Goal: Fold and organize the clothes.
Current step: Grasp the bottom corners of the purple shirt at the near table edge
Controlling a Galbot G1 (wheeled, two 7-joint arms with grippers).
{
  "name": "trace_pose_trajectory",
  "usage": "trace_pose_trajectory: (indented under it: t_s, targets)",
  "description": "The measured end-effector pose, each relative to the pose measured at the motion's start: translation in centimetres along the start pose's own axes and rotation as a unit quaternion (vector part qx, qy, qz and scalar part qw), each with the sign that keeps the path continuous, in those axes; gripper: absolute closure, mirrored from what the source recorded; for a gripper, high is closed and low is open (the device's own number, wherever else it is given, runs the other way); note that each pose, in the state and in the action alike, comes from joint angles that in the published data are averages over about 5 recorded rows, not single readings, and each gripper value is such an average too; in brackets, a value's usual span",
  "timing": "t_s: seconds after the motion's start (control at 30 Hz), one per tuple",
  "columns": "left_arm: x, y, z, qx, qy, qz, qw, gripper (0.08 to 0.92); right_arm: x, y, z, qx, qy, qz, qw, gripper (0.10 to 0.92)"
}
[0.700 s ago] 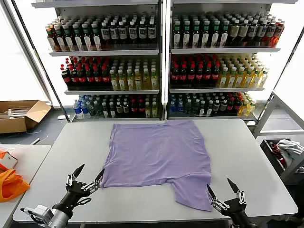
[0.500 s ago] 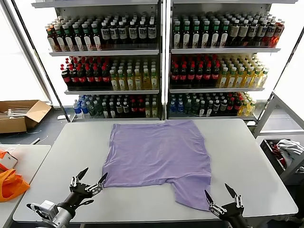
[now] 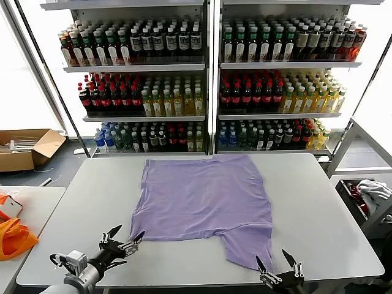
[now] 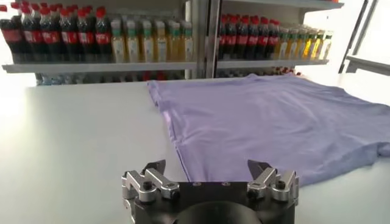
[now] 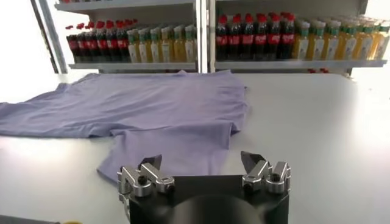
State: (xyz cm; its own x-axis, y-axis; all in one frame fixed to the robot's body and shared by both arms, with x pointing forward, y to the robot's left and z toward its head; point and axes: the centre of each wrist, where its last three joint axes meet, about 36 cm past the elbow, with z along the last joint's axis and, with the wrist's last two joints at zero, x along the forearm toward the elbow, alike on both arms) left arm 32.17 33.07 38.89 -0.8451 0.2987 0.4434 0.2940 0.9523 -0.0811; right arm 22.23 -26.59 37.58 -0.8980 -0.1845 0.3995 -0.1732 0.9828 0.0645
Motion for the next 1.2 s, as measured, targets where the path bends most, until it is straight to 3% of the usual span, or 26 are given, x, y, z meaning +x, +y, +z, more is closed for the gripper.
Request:
trace_pose_trajectory:
  t_s: [0.13,0.47,0.83,1.2]
  targets:
    - [-0.4,0.2,0.2,0.002,0.009,-0.002,1.000,0.177,-0.5,0.4,0.7,-0.004,0.005,0.001,1.000,0.289]
    - [-1.0,-0.7,1.1,0.009,0.026,0.005,1.000,0.209,-0.8,1.0,1.6,-0.004,0.002,-0.002,1.000,0.601]
    - [-1.3,-1.0,1.6,0.012,0.028,0.005,1.000,0.518,-0.5,1.7,1.9,0.002,-0.008,-0.012,1.000,0.901]
    - [-1.8,-1.8,2.4,0.014,0.029,0.008,0.999,0.837,0.0,2.1,1.5,0.015,-0.039,-0.021,0.999,0.909]
